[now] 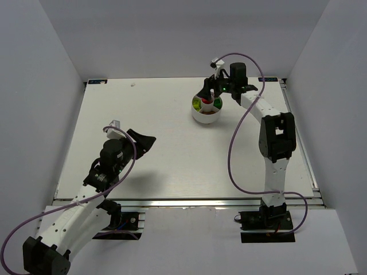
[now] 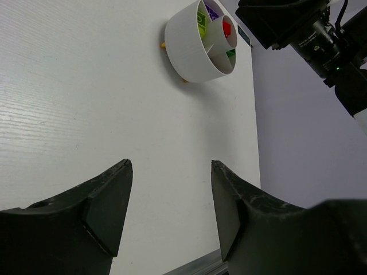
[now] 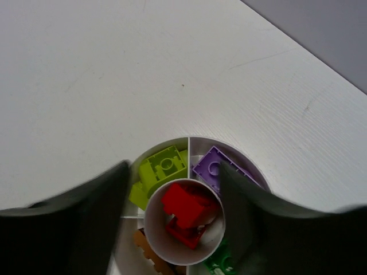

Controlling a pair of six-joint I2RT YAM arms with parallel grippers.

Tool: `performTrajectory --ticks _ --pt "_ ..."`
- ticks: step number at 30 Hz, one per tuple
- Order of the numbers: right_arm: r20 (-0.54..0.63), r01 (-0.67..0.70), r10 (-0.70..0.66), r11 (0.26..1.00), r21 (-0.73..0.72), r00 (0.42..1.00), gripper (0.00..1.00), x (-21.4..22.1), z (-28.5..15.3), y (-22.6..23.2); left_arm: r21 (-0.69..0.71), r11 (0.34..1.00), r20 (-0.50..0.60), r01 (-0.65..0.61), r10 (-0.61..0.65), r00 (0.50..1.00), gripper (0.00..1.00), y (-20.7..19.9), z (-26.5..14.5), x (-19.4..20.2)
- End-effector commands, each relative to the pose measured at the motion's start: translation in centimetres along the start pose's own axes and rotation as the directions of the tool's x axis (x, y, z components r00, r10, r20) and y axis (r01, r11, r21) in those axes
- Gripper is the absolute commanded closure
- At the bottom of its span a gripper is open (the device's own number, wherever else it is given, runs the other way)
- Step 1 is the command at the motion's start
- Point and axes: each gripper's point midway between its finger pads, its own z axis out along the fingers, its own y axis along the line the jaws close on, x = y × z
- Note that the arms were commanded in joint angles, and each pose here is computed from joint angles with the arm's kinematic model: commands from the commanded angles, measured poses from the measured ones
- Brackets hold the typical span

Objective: Sort the legos into containers by color

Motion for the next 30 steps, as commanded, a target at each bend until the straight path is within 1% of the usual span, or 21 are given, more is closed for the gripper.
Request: performTrajectory --ticks 1,2,3,5,6,7,8,9,10,11,12,13,14,16,17,20,23,24,25,26,30 --pt "0.13 0.189 -0.191 0.982 0.028 0.973 0.12 -8.7 -4.6 2.0 0.034 0.999 0.044 -0.014 0.013 0.999 0.35 -1.5 -0.8 -1.5" --pt "0.086 0.197 -0.198 0.98 0.021 0.976 0.11 -8.3 -5.6 2.5 0.034 0.999 0.046 -0.014 0.013 0.999 0.41 -1.5 -0.8 -1.5" --pt "0.105 0.215 -0.218 0.976 0.042 0.97 0.11 -9.7 -6.3 2.6 0.037 0.999 0.048 -0.016 0.014 0.999 0.47 -1.5 -0.8 -1.5" --pt "0.031 0.197 -0.199 0.978 0.076 0.979 0.11 -9.7 -9.0 3.3 0.058 0.998 0.055 -0.025 0.022 0.998 0.63 -1.9 -0.9 -1.7" --pt "-0.012 0.176 -0.176 0.973 0.152 0.984 0.1 -9.3 -10.1 2.4 0.065 0.997 0.056 -0.029 0.025 0.998 0.76 -2.1 -0.9 -1.7" --pt "-0.057 0.122 -0.113 0.975 0.187 0.992 0.11 -8.3 -11.9 2.6 0.08 0.996 0.062 -0.037 0.032 0.998 0.83 -2.5 -0.9 -1.9" --pt "-0.085 0.1 -0.084 0.974 0.205 0.993 0.11 -7.5 -12.9 2.6 0.099 0.994 0.057 -0.044 0.038 0.998 0.88 -2.9 -1.0 -1.9" --pt "-0.096 0.076 -0.062 0.986 0.147 0.993 0.11 -6.9 -13.8 3.5 0.109 0.993 0.055 -0.049 0.043 0.998 0.93 -3.1 -0.9 -1.9" --pt "-0.105 0.044 -0.03 0.989 0.138 0.994 0.11 -6.1 -16.1 3.0 0.131 0.99 0.067 -0.061 0.052 0.996 1.0 -3.6 -0.9 -2.2" --pt "-0.13 -0.017 0.03 0.995 0.1 0.991 0.1 -4.8 -17.5 3.9 0.178 0.982 0.039 -0.07 0.064 0.997 1.0 -4.5 -1.1 -1.7" --pt "-0.112 -0.061 0.067 0.997 0.049 0.991 0.1 -4.4 -18.5 4.6 0.205 0.976 0.038 -0.079 0.073 0.997 1.0 -5.1 -1.3 -1.7" --pt "-0.101 -0.107 0.116 0.99 0.094 0.988 0.1 -3.6 -20.9 4.0 0.247 0.964 0.058 -0.095 0.083 0.995 0.93 -6.2 -1.5 -2.2" --pt "-0.1 -0.158 0.17 0.98 0.121 0.98 0.11 -3.2 -21.9 4.1 0.265 0.959 0.052 -0.101 0.091 0.995 0.82 -6.6 -1.6 -2.1" --pt "-0.102 -0.187 0.217 0.952 0.242 0.971 0.11 -2.5 -24.9 2.9 0.292 0.949 0.071 -0.118 0.101 0.992 0.56 -7.6 -1.9 -2.7" --pt "-0.136 -0.194 0.234 0.947 0.256 0.963 0.1 -1.6 -25.9 3.4 0.297 0.947 0.075 -0.123 0.106 0.992 0.38 -7.8 -2.0 -2.9" --pt "-0.153 -0.167 0.218 0.941 0.293 0.964 0.1 -0.5 -29.0 4.4 0.323 0.935 0.097 -0.144 0.119 0.988 0.19 -8.8 -2.3 -3.5" --pt "-0.076 -0.126 0.169 0.908 0.399 0.983 0.11 -1.7 -31.5 4.7 0.342 0.927 0.114 -0.152 0.119 0.986 0.15 -9.5 -2.4 -4.0" --pt "-0.084 -0.142 0.203 0.874 0.465 0.976 0.11 -0.1 -32.0 4.1 0.349 0.924 0.115 -0.153 0.12 0.986 0.12 -9.7 -2.4 -4.0" --pt "-0.035 -0.13 0.171 0.853 0.505 0.985 0.11 -1.3 -32.8 4.5 0.361 0.921 0.114 -0.149 0.115 0.987 0.11 -10.0 -2.5 -4.1" --pt "-0.026 -0.13 0.17 0.835 0.535 0.985 0.11 -1.1 -33.3 4.4 0.366 0.919 0.114 -0.149 0.114 0.987 0.1 -10.2 -2.5 -4.1" --pt "0.006 -0.191 0.238 0.764 0.617 0.971 0.11 0.1 -34.4 4.4 0.383 0.912 0.103 -0.147 0.116 0.988 0.05 -10.7 -2.8 -4.1"
